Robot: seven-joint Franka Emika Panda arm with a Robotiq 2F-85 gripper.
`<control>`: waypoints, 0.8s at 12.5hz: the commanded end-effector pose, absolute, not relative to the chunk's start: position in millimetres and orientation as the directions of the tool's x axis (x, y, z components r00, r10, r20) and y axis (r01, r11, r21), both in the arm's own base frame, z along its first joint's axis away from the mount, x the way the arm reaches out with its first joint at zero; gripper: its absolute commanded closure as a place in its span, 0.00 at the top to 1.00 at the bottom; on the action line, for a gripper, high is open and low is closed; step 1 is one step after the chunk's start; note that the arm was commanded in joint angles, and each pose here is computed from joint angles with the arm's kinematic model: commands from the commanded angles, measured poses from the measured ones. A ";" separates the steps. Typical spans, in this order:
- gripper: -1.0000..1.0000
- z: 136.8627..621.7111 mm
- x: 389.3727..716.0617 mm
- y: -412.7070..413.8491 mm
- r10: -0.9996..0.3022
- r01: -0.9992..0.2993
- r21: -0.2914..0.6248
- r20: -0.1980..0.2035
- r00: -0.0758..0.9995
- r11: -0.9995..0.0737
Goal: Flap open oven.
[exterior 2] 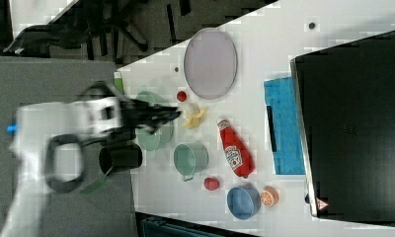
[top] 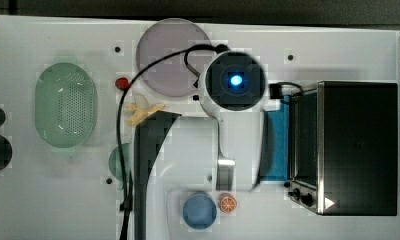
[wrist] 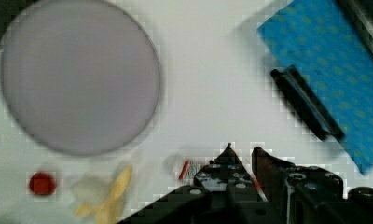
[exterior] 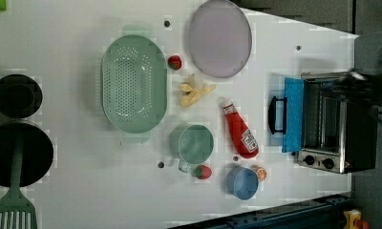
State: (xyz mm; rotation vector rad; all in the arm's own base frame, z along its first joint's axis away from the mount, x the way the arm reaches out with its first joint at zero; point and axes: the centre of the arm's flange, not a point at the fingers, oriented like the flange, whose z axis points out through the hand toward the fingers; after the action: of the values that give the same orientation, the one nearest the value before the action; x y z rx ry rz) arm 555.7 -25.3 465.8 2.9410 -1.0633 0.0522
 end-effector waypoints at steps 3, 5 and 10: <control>0.18 575.8 518.9 -46.6 -0.719 -0.716 0.071 -0.078 0.691 -0.695; 0.18 593.1 513.6 -47.9 -0.721 -0.717 0.081 -0.089 0.687 -0.692; 0.18 599.4 519.6 -50.5 -0.725 -0.723 0.053 -0.056 0.687 -0.689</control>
State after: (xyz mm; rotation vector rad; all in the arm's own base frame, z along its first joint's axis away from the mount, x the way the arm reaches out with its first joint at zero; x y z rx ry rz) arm 516.0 -46.8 607.1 2.9022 -1.1400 -0.0929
